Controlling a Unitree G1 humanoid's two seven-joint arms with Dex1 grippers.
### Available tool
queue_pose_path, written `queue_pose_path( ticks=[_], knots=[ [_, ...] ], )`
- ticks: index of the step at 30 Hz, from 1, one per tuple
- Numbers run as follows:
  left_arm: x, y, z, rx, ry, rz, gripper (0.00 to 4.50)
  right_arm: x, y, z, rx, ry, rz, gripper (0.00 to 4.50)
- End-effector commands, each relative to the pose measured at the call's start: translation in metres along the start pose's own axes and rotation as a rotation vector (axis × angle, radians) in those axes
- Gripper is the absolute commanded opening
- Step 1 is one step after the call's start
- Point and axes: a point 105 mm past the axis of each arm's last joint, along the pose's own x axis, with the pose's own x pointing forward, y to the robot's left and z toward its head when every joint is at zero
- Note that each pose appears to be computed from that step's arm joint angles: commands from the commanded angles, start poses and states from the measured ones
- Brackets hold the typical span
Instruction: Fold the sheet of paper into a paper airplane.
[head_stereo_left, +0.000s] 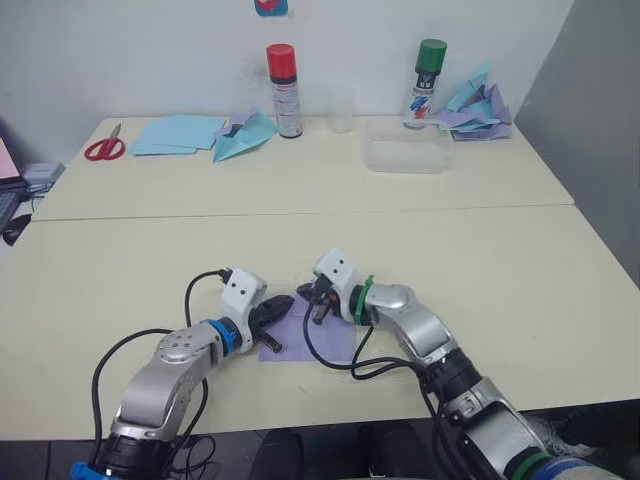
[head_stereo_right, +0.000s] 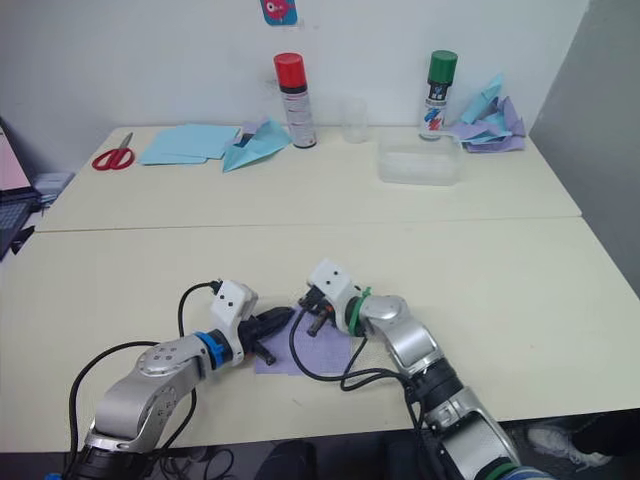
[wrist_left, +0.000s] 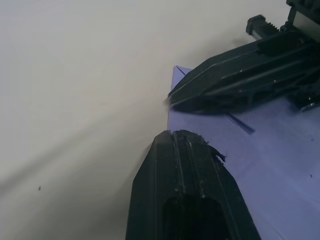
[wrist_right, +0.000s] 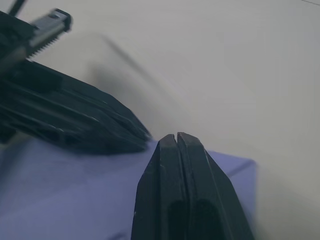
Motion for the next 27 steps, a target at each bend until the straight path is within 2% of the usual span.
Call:
queue_pose_path(
  ticks=[1, 4, 8, 14, 19, 21, 24, 27],
  knots=[
    [0.002, -0.003, -0.027, -0.005, 0.111, -0.013, 0.06, -0.001, 0.001, 0.0, -0.037, 0.026, -0.004, 0.0],
    [0.002, -0.002, -0.027, -0.005, 0.108, -0.011, 0.06, -0.006, -0.008, -0.019, -0.026, 0.102, -0.056, 0.0],
    [0.001, 0.002, -0.03, -0.009, 0.117, 0.003, 0.06, -0.017, -0.031, -0.028, -0.015, 0.137, -0.164, 0.0],
    [0.004, -0.003, -0.032, -0.005, 0.122, -0.009, 0.06, -0.024, -0.057, -0.032, 0.011, 0.149, -0.31, 0.0],
    [0.007, -0.003, -0.031, 0.002, 0.121, -0.014, 0.06, -0.026, -0.067, -0.031, 0.029, 0.139, -0.371, 0.0],
    [0.009, -0.003, -0.03, 0.008, 0.119, -0.017, 0.06, -0.028, -0.063, -0.02, 0.034, 0.085, -0.337, 0.0],
    [0.013, -0.004, -0.027, 0.019, 0.113, -0.027, 0.06, -0.036, -0.052, 0.01, 0.063, -0.044, -0.227, 0.0],
    [0.015, -0.005, -0.026, 0.025, 0.11, -0.039, 0.06, -0.059, -0.052, 0.028, 0.066, -0.066, -0.16, 0.0]
  ],
)
